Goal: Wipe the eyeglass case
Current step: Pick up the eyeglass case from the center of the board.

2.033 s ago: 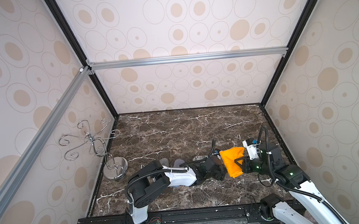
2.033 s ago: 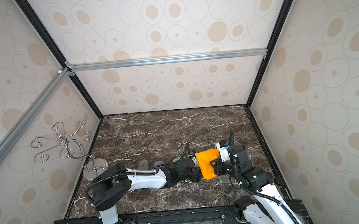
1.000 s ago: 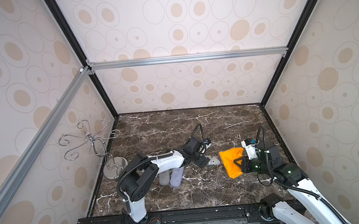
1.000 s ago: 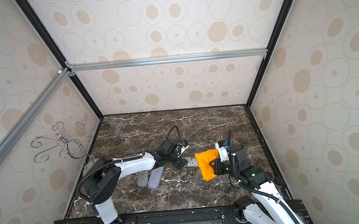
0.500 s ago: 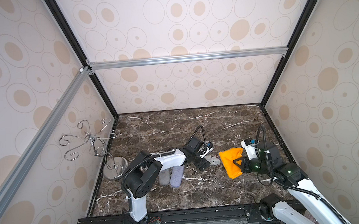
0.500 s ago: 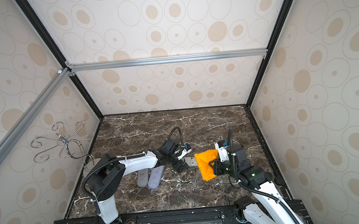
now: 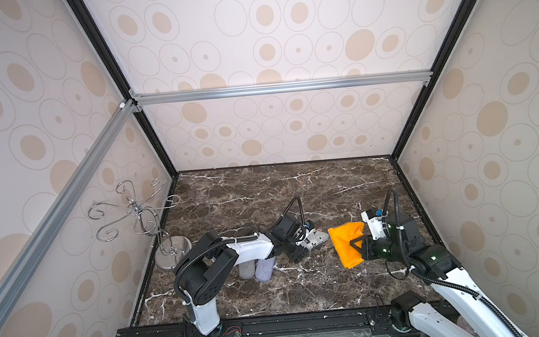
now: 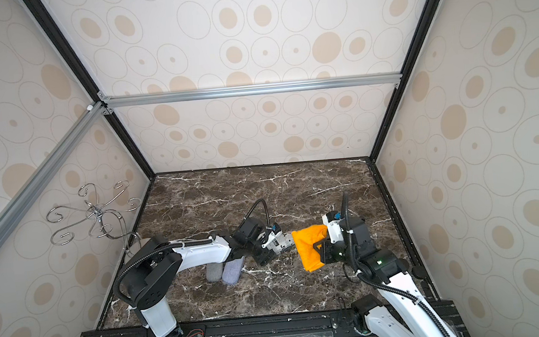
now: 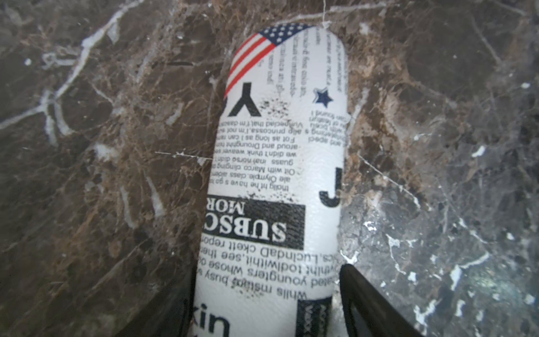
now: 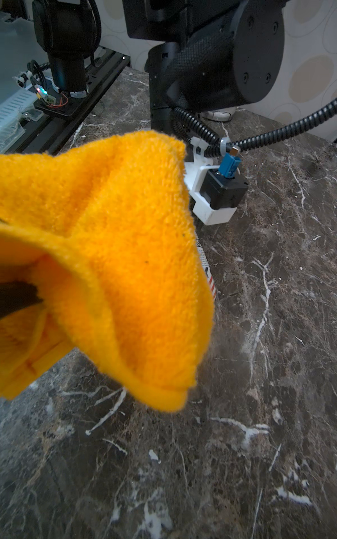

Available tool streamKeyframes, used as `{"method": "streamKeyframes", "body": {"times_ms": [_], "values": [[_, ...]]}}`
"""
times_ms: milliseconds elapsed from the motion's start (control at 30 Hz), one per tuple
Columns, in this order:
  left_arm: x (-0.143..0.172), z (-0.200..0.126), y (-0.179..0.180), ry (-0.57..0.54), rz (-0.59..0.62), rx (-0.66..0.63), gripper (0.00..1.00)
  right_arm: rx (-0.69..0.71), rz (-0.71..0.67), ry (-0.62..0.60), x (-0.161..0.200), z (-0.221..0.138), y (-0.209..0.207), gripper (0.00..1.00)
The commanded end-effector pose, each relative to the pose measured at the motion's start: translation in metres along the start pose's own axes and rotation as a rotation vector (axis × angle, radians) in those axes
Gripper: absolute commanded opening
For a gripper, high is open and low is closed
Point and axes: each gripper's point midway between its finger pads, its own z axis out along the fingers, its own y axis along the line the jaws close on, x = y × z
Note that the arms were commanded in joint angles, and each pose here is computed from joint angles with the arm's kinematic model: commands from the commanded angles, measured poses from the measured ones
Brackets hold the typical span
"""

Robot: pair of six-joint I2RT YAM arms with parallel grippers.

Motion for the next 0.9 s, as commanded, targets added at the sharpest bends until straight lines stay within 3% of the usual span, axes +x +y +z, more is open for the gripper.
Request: {"method": "streamKeyframes", "body": {"times_ms": [0,233,500,867], "values": [[-0.017,-0.006,0.003,-0.07,0.022,-0.063,0.76,0.001,0.0,0.006,0.001,0.005,-0.002,0.0],[-0.022,0.004,-0.004,-0.09,0.036,-0.036,0.76,0.001,0.007,0.016,0.001,0.009,-0.002,0.0],[-0.016,0.007,-0.013,-0.083,0.055,0.013,0.67,0.023,0.013,0.028,0.001,0.012,-0.007,0.0],[-0.008,0.013,-0.017,-0.073,0.051,0.033,0.7,0.038,0.017,0.033,0.002,0.014,-0.01,0.0]]}}
